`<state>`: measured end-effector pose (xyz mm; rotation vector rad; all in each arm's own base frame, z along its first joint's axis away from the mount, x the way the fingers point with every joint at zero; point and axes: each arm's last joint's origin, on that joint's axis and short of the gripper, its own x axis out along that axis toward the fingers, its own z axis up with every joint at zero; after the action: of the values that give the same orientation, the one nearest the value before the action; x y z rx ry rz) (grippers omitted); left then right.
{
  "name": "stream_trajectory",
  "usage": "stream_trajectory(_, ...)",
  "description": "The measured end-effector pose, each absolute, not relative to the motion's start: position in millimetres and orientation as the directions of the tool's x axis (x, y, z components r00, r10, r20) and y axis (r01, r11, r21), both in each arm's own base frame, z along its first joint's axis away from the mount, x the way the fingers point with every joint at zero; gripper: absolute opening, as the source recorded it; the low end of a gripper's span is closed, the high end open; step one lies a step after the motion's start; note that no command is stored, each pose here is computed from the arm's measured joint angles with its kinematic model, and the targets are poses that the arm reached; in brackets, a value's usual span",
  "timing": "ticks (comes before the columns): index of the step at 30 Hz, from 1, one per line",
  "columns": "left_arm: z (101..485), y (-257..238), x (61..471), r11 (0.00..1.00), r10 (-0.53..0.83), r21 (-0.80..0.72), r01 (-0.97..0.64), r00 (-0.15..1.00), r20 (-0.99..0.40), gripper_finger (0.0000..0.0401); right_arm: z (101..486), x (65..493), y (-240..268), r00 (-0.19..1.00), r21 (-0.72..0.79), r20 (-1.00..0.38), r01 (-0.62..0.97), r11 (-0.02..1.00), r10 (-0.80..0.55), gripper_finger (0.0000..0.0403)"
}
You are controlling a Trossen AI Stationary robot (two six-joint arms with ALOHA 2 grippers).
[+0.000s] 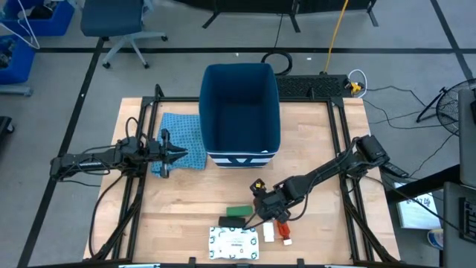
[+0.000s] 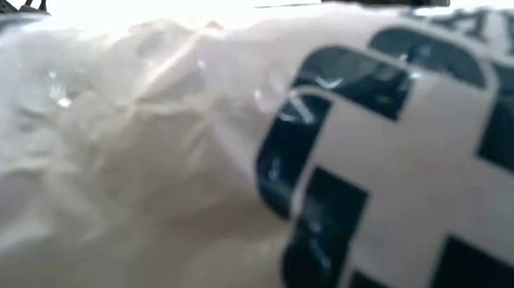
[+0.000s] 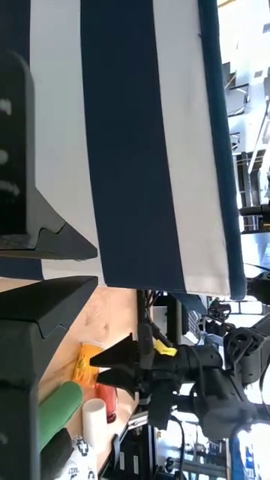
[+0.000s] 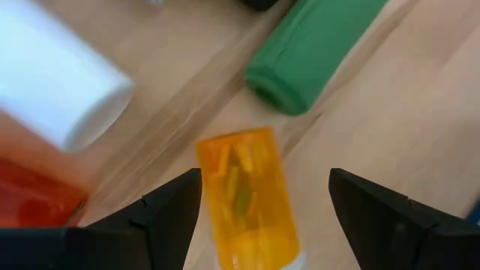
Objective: Pick & place medical supplies in basket/bin
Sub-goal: Put the orange pill bottle into the blue bin
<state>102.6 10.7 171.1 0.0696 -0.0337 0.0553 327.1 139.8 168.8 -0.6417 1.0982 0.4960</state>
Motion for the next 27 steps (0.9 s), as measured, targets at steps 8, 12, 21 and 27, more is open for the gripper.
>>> stream_trajectory(8,171.1,10.7,102.6,0.996,0.054,0.073,-0.057,0.998,0.035,0.0051,156.9,322.0,133.6,0.365,-0.231,-0.93,-0.674,0.702,0.044,0.0286)
stream_trajectory(12,171.1,10.7,102.6,0.996,0.054,0.075,-0.057,0.998,0.036,0.0051,147.0,318.4,131.2,0.376,-0.24,-0.925,-0.679,0.694,0.048,0.028)
stream_trajectory(21,171.1,10.7,102.6,0.996,0.054,0.075,-0.057,0.998,0.035,0.0051,144.7,319.3,131.7,0.421,-0.243,-0.905,-0.641,0.728,0.069,0.0228)
stream_trajectory(27,171.1,10.7,102.6,0.996,0.054,0.074,-0.057,0.998,0.035,0.0051,155.5,318.7,129.6,0.45,-0.243,-0.889,-0.617,0.749,0.082,0.0172)
